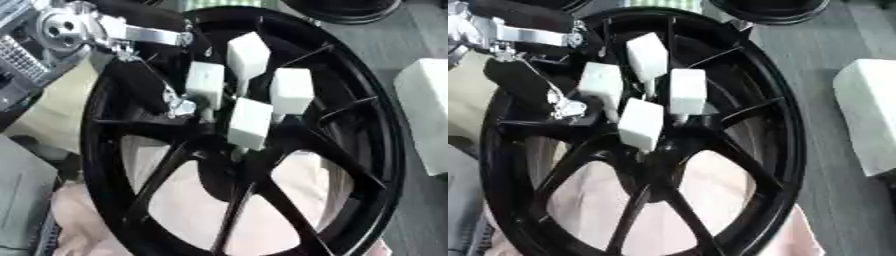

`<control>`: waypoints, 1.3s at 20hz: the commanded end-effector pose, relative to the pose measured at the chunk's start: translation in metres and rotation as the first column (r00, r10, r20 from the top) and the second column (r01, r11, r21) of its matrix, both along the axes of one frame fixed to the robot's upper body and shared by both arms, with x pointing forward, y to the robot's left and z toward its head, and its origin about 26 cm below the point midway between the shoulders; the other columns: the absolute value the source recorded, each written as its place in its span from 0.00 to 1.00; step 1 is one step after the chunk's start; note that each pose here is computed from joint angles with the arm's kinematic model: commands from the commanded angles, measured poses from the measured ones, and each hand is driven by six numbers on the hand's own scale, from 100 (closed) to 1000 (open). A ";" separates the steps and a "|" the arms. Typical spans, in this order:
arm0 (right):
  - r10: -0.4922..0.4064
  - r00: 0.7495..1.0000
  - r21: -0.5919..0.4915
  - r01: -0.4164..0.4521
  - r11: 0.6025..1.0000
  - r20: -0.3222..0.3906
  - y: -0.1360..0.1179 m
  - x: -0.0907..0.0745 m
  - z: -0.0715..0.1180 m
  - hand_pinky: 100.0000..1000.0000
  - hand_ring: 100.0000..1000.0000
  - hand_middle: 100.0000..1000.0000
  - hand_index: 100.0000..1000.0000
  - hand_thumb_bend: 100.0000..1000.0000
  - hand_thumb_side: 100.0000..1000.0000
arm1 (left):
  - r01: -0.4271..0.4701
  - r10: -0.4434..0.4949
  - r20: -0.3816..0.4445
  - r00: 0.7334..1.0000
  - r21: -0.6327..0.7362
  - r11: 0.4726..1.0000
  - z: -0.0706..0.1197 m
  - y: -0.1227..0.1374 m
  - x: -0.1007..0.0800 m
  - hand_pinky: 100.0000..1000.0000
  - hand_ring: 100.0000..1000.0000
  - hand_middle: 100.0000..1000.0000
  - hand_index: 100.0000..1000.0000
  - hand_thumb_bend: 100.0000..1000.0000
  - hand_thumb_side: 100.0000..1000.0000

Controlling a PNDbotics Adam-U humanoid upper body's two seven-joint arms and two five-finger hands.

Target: Pull the pin out of the wheel hub.

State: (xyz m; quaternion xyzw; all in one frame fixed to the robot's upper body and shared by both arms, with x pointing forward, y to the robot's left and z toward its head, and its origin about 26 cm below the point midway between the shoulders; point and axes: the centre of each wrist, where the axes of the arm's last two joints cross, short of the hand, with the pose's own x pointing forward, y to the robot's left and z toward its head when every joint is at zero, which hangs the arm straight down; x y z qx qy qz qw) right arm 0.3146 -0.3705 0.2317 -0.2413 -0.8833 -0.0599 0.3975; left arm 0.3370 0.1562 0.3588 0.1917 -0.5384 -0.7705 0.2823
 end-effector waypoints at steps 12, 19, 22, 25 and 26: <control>-0.012 1.000 -0.012 0.012 1.000 0.026 -0.003 -0.002 0.009 0.50 0.39 0.34 0.49 0.27 0.30 | -0.027 0.067 0.132 0.989 -0.281 0.959 0.028 0.021 -0.015 0.25 0.10 0.04 0.22 0.00 0.12; -0.044 0.998 -0.004 0.044 0.999 0.034 -0.008 -0.006 0.011 0.50 0.39 0.34 0.49 0.28 0.30 | -0.059 0.162 0.209 0.964 -0.430 0.901 0.047 0.067 -0.046 0.22 0.08 0.02 0.21 0.00 0.16; -0.062 0.997 0.000 0.062 0.998 0.035 -0.011 -0.008 0.011 0.50 0.39 0.34 0.49 0.28 0.30 | -0.126 0.253 0.202 0.946 -0.492 0.861 0.049 0.095 -0.045 0.21 0.07 0.02 0.21 0.00 0.18; -0.088 0.995 0.009 0.088 0.996 0.039 -0.015 -0.011 0.012 0.50 0.39 0.34 0.49 0.28 0.30 | -0.216 0.367 0.166 0.915 -0.566 0.795 0.048 0.128 -0.035 0.20 0.07 0.01 0.21 0.00 0.25; -0.098 0.994 0.011 0.097 0.995 0.040 -0.016 -0.012 0.012 0.50 0.39 0.34 0.49 0.28 0.30 | -0.250 0.408 0.148 0.901 -0.592 0.766 0.046 0.141 -0.032 0.20 0.07 0.02 0.21 0.00 0.26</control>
